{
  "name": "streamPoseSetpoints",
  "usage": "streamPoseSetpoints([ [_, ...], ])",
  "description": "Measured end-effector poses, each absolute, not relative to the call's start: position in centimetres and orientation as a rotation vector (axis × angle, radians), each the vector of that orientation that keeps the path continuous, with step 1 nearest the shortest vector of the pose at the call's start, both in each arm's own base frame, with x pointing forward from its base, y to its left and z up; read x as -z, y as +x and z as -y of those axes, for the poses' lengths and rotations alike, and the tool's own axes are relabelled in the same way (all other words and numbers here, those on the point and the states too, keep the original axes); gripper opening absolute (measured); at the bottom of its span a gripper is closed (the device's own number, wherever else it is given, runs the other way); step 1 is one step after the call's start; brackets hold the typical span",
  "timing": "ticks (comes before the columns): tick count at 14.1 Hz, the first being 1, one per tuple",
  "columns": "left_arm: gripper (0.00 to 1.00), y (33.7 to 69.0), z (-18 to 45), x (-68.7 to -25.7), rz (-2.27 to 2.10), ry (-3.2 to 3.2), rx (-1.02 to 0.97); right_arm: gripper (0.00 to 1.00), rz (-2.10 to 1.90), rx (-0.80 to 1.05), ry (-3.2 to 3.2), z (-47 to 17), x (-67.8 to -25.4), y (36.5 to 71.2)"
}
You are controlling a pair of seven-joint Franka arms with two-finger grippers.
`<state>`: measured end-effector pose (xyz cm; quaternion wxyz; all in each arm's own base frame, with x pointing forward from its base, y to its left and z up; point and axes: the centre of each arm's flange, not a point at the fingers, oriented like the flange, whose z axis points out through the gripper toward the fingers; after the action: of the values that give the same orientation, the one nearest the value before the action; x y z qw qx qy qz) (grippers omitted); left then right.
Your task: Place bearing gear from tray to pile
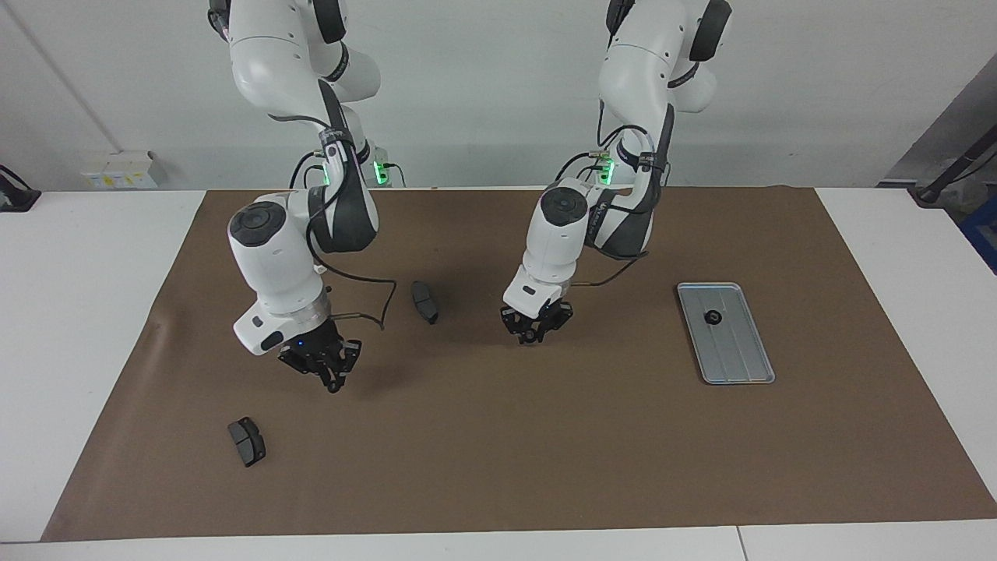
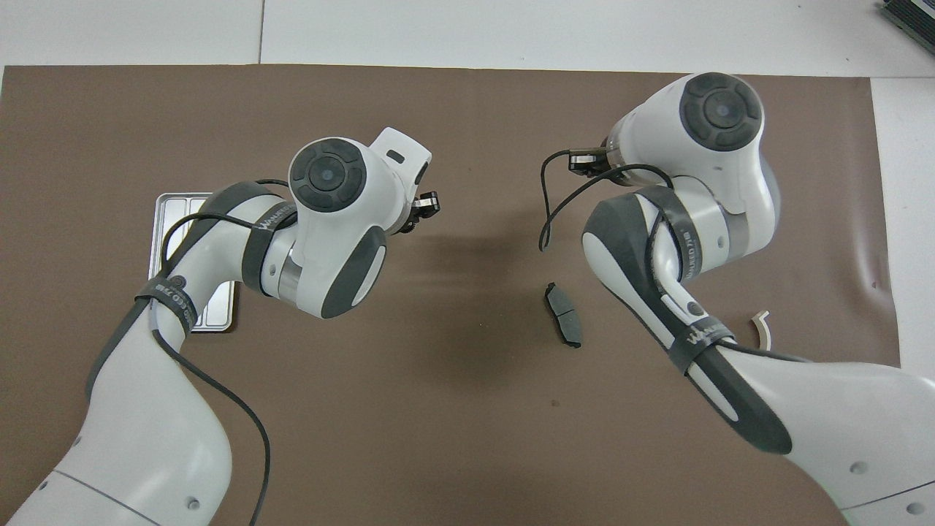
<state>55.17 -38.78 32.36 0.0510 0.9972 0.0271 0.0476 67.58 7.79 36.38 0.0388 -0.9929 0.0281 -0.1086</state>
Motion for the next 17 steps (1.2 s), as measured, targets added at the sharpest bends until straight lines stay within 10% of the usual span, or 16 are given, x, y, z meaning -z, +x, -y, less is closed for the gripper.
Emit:
streamPoseSetpoints([
  [7, 1.0, 59.3, 32.8, -34.4, -0.235, 3.025, -0.207, 0.22, -0.116, 0.407, -3.027, -7.6, -31.7, 68.4],
  [15, 1.0, 65.3, 5.1, -35.9, -0.135, 3.125, -0.046, 0.22, -0.127, 0.375, -3.039, -7.1, -29.7, 68.2],
  [17, 1.0, 64.7, 2.3, -35.1, -0.076, 3.13, -0.013, 0.39, -0.127, 0.371, -3.04, -7.1, -29.5, 68.2],
])
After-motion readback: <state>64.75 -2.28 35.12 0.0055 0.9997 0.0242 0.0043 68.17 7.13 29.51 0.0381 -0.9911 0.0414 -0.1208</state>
